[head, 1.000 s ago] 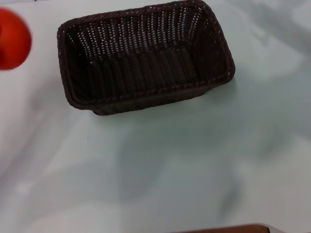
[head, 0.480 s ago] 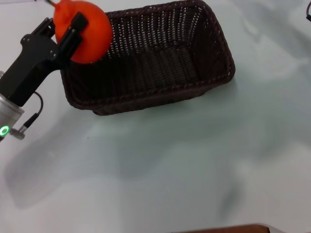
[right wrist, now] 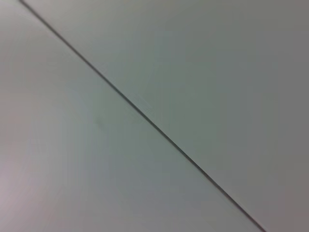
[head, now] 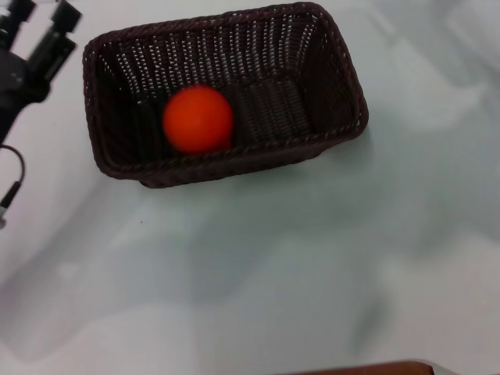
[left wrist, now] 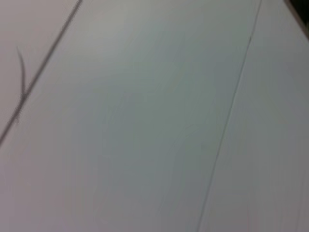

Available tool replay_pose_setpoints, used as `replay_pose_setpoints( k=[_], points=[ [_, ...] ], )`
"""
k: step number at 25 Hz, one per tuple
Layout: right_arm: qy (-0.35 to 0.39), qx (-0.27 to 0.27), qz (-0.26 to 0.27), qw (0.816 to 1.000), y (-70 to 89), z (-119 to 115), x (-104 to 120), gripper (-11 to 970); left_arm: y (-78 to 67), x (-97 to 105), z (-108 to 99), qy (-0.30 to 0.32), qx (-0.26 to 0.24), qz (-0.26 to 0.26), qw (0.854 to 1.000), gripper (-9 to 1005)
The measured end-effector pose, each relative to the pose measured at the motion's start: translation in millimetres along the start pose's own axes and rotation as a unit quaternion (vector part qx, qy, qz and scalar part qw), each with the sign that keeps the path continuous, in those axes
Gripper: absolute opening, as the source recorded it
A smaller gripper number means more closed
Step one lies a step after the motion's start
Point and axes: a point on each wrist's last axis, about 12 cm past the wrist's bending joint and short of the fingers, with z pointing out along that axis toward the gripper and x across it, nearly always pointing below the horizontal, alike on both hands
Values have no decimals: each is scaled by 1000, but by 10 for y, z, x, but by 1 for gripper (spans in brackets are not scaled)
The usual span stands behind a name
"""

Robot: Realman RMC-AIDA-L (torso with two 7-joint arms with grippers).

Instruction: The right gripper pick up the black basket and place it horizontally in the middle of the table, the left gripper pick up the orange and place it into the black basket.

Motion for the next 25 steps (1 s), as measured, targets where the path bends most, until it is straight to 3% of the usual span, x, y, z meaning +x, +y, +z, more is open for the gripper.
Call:
replay_pose_setpoints(
  k=[6, 9, 19, 25],
  points=[
    [61, 43, -62, 995, -109, -7, 16, 738, 30, -187, -206, -83, -35, 15, 996, 873],
    [108, 52, -111, 987, -126, -85, 5, 738, 37, -298, -387, -130, -63, 41, 989, 917],
    [182, -8, -289, 940, -46, -315, -92, 738, 23, -561, -1055, -223, -177, 135, 949, 917],
    [204, -69, -370, 904, 26, -430, -172, 738, 12, -601, -1234, -233, -211, 150, 938, 917]
  ],
)
